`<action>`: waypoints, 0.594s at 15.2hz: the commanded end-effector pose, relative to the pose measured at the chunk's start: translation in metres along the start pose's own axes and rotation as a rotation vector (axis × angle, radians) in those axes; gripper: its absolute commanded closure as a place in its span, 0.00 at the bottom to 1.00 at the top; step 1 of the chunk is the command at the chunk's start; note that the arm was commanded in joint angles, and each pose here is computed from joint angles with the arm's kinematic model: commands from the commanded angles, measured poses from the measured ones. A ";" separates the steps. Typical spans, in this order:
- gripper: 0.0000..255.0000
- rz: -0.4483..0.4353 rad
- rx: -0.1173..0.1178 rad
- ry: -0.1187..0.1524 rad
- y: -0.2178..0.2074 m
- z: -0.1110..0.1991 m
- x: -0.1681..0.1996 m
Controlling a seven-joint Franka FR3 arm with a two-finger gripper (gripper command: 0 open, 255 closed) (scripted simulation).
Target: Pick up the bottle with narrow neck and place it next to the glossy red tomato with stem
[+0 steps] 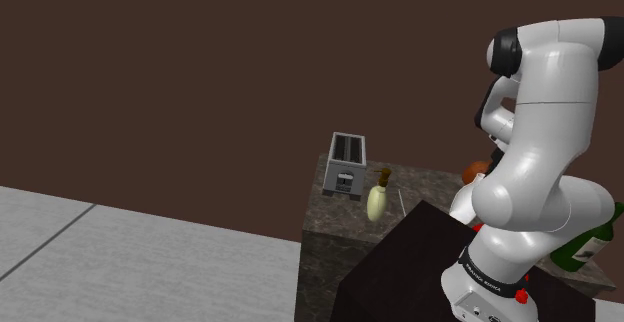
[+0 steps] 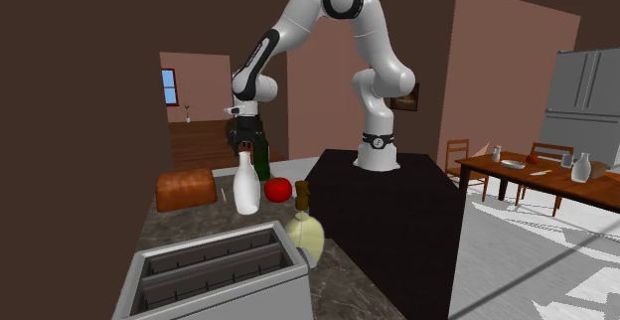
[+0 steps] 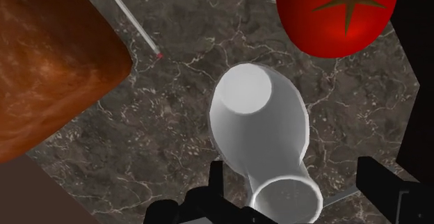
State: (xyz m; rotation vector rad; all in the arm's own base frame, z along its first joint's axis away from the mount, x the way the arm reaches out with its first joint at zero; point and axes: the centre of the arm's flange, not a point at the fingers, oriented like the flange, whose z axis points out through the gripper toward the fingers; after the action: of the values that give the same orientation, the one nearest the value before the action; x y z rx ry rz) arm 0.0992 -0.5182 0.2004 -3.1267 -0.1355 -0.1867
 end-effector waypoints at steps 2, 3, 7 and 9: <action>0.00 0.000 0.000 0.000 -0.001 -0.034 0.000; 0.00 0.000 0.000 0.000 -0.001 -0.044 0.000; 0.00 0.000 0.000 0.000 -0.001 -0.044 0.000; 0.00 0.000 0.000 0.000 -0.001 -0.044 0.000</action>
State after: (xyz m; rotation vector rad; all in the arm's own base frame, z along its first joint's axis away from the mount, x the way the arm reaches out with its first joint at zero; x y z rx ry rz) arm 0.0940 -0.5175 0.2443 -3.1266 -0.1357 -0.1866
